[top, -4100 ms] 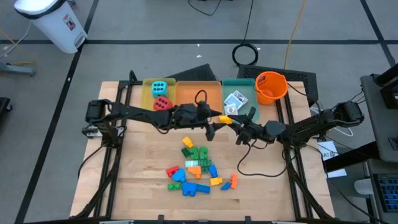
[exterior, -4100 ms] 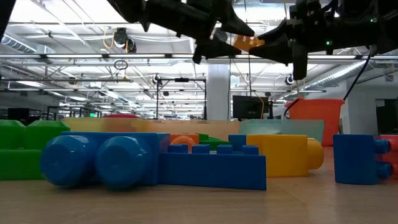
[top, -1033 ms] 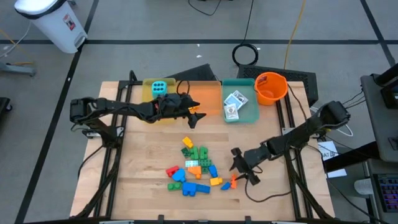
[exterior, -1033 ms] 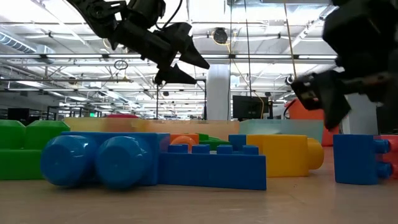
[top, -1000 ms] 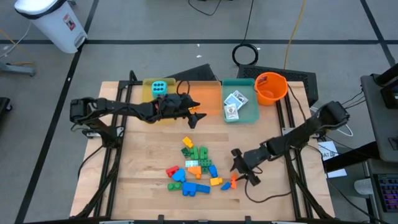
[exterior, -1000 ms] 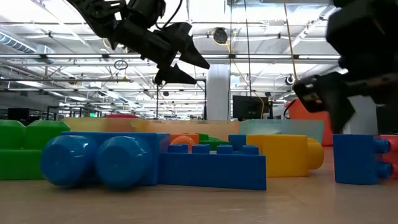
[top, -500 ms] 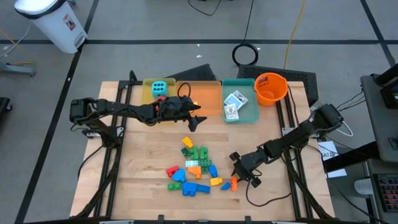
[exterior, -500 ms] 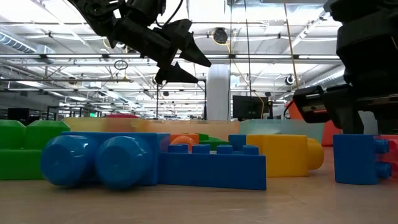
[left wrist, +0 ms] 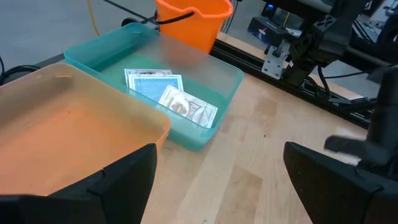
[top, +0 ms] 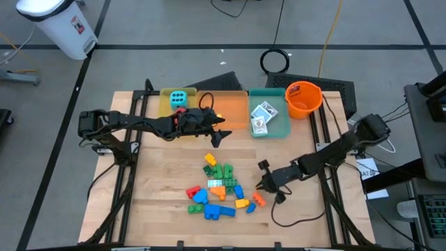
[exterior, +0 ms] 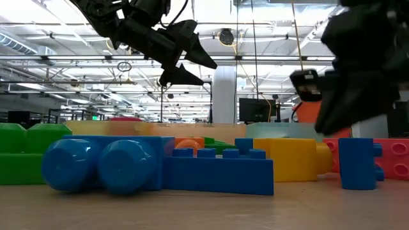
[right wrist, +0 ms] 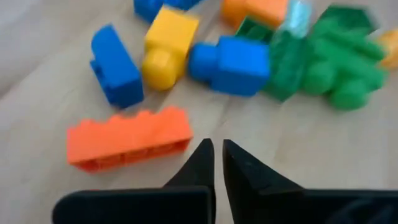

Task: Pick & Place Toys
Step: Put the orange game piece into the orange bin

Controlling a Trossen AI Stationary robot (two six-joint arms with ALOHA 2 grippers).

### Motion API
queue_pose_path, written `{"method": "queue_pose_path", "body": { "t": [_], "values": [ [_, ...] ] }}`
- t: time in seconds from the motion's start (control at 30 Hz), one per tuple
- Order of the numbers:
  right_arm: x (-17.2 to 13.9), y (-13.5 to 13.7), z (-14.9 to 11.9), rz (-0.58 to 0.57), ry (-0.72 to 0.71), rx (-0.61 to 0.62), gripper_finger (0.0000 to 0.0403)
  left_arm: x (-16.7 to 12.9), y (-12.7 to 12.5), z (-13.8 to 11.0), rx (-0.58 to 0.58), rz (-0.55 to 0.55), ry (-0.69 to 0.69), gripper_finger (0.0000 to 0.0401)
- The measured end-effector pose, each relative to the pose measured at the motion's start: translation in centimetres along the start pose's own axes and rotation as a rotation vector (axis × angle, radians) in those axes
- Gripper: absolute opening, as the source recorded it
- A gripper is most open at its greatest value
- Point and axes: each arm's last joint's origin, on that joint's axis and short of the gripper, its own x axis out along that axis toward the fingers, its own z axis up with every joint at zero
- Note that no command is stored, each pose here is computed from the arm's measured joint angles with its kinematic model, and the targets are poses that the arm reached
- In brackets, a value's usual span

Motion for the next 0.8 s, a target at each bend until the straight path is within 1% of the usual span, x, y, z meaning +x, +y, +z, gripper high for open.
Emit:
{"method": "queue_pose_path", "body": {
  "t": [0.07, 0.13, 0.17, 0.23, 0.3, 0.37, 0.43, 0.5, 0.53, 0.6, 0.7, 0.8],
  "values": [
    [-0.8, -0.1, 0.7, -0.008, -0.043, 0.004, 0.0007, 0.0, 0.0, 0.0, 0.001, 0.000, 0.001, 0.0354],
    [-1.7, -0.2, 1.3, 0.031, -0.097, 0.028, 0.0006, 0.0, 0.0, -0.1, -0.001, 0.002, 0.006, 0.0353],
    [-2.0, -0.1, 1.6, 0.083, -0.120, 0.058, 0.0005, 0.0, 0.0, -0.1, -0.004, 0.004, 0.010, 0.0354],
    [-2.3, 0.3, 2.0, 0.232, -0.160, 0.125, 0.0002, 0.0, 0.1, -0.2, -0.007, 0.006, 0.018, 0.0353],
    [-2.1, 1.0, 2.1, 0.372, -0.168, 0.168, 0.0001, 0.0, 0.1, -0.2, -0.014, 0.006, 0.018, 0.0353],
    [-1.5, 1.9, 2.1, 0.445, -0.170, 0.188, 0.0001, 0.0, 0.1, -0.2, -0.022, 0.006, 0.018, 0.0353],
    [-0.7, 2.8, 1.7, 0.472, -0.142, 0.197, 0.0001, 0.0, 0.1, -0.2, -0.028, 0.007, 0.018, 0.0353],
    [0.2, 3.2, 1.1, 0.472, -0.114, 0.207, 0.0001, 0.0, 0.1, -0.2, -0.030, 0.007, 0.017, 0.0353],
    [0.6, 3.2, 0.8, 0.451, -0.092, 0.219, 0.0001, 0.0, 0.1, -0.2, -0.033, 0.007, 0.018, 0.0353],
    [1.2, 3.2, 0.2, 0.387, -0.054, 0.233, 0.0001, 0.0, 0.1, -0.2, -0.043, 0.007, 0.018, 0.0353],
    [1.4, 2.8, 0.0, 0.287, -0.036, 0.239, 0.0001, 0.0, 0.1, -0.2, -0.050, 0.007, 0.017, 0.0353],
    [1.3, 2.6, 0.0, 0.234, -0.032, 0.213, 0.0001, 0.0, 0.1, -0.2, -0.051, 0.007, 0.016, 0.0353]
  ]
}}
